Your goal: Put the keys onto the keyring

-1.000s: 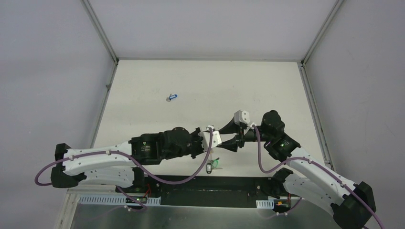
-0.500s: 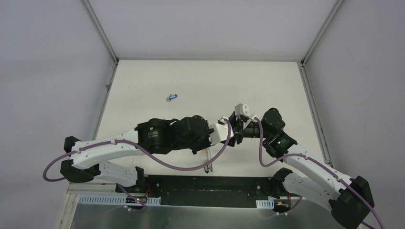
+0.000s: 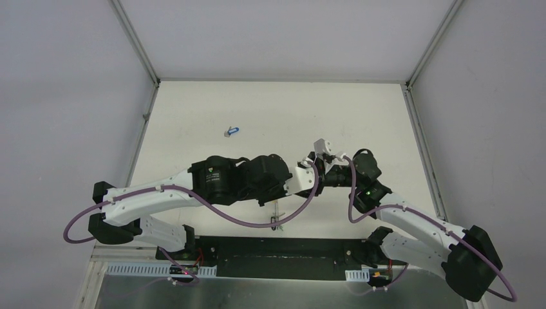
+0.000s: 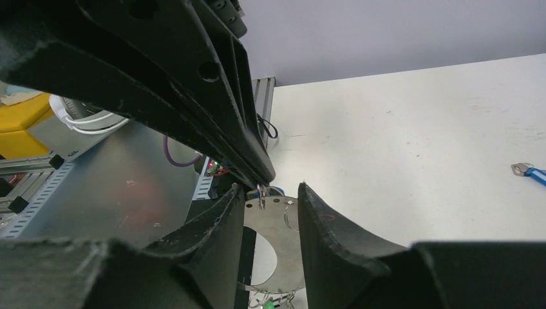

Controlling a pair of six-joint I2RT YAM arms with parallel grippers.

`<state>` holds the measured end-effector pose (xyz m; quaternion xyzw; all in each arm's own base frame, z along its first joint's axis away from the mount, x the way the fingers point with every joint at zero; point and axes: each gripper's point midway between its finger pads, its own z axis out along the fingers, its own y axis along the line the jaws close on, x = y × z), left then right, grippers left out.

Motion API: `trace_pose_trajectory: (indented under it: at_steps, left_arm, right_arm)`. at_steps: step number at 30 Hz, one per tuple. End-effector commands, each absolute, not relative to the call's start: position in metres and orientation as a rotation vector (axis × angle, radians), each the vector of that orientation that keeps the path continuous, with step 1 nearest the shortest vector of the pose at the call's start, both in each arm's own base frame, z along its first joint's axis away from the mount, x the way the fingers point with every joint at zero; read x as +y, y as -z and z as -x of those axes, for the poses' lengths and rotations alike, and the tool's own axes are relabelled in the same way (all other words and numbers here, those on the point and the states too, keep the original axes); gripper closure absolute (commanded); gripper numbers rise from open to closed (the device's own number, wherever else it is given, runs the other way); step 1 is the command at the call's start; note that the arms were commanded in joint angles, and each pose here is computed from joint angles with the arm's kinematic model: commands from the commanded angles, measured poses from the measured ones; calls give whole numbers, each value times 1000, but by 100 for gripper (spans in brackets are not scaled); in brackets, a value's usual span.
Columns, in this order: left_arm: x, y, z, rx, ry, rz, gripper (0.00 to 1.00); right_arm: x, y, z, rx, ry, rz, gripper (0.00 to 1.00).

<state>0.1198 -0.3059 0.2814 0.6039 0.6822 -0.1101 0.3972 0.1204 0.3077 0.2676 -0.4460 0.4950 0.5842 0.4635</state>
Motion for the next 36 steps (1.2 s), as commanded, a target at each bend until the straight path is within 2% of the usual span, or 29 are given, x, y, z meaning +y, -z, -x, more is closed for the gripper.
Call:
trace_pose_trajectory:
  at_steps: [1, 12, 16, 21, 22, 25, 28, 31, 36]
  left_arm:
    - [-311, -303, -125, 1676, 276, -1489, 100]
    - [-314, -305, -122, 1662, 309, -1482, 100]
    - [-315, -305, -121, 1661, 316, -1484, 100]
    - [-314, -309, -123, 1653, 325, -1454, 100]
    - [-315, -311, -123, 1649, 334, -1442, 98]
    - [-317, -319, -121, 1626, 382, -1402, 71]
    - [-322, -326, -114, 1585, 474, -1372, 54]
    - [-327, -336, -110, 1554, 598, -1324, 48]
    - [-328, -348, -120, 1567, 825, -1183, 45]
  right_arm:
    - [309, -277, -112, 1154, -1459, 1106, 66]
    - [319, -264, -111, 1181, -1461, 1134, 80]
    - [320, -264, -111, 1173, -1456, 1148, 100]
    - [318, -264, -113, 1172, -1427, 1149, 100]
    - [317, -264, -113, 1171, -1416, 1150, 100]
    - [314, -264, -115, 1174, -1381, 1145, 100]
    - [311, -263, -116, 1178, -1363, 1144, 100]
    - [308, -262, -117, 1191, -1369, 1137, 100]
    - [300, -263, -123, 1213, -1367, 1103, 100]
